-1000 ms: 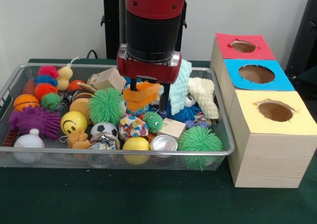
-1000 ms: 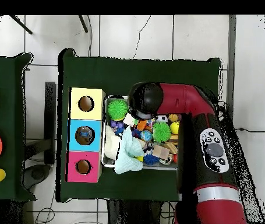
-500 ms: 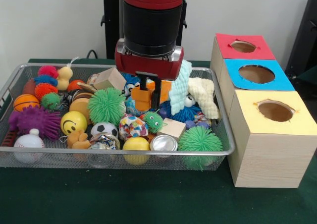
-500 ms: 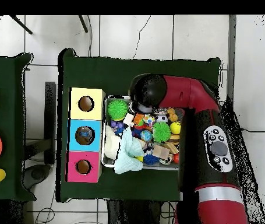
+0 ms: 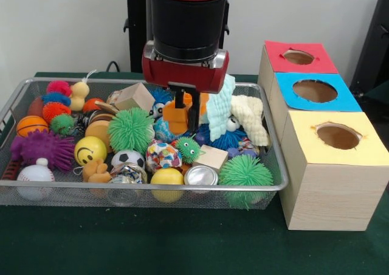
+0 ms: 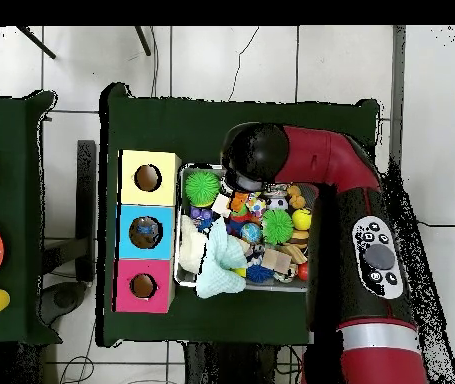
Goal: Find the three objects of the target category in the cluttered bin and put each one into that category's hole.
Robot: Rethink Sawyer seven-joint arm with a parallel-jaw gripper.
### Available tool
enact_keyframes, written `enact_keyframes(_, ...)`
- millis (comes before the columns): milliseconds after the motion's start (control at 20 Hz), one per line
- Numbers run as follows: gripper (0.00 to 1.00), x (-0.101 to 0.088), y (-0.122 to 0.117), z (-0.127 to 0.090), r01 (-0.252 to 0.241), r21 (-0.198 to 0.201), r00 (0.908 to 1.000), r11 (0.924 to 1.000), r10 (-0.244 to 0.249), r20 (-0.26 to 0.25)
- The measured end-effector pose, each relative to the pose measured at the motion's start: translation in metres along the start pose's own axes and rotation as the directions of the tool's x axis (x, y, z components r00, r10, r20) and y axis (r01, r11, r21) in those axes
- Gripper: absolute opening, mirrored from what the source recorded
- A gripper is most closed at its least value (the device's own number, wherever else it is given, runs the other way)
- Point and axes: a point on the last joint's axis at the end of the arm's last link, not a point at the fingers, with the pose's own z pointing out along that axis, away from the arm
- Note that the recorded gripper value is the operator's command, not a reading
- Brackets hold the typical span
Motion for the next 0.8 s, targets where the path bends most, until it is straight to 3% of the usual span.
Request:
enact_keyframes(500,0.0,-0.005,0.0,-0.017,-0.005,-0.003,0.9997,1.0,0.005,0.025)
enact_keyframes(550,1.0,-0.006,0.0,-0.019,-0.005,-0.002,0.9996,1.0,0.005,0.028)
enact_keyframes(800,1.0,-0.007,0.0,-0.029,-0.006,-0.002,0.9992,1.0,0.006,0.039)
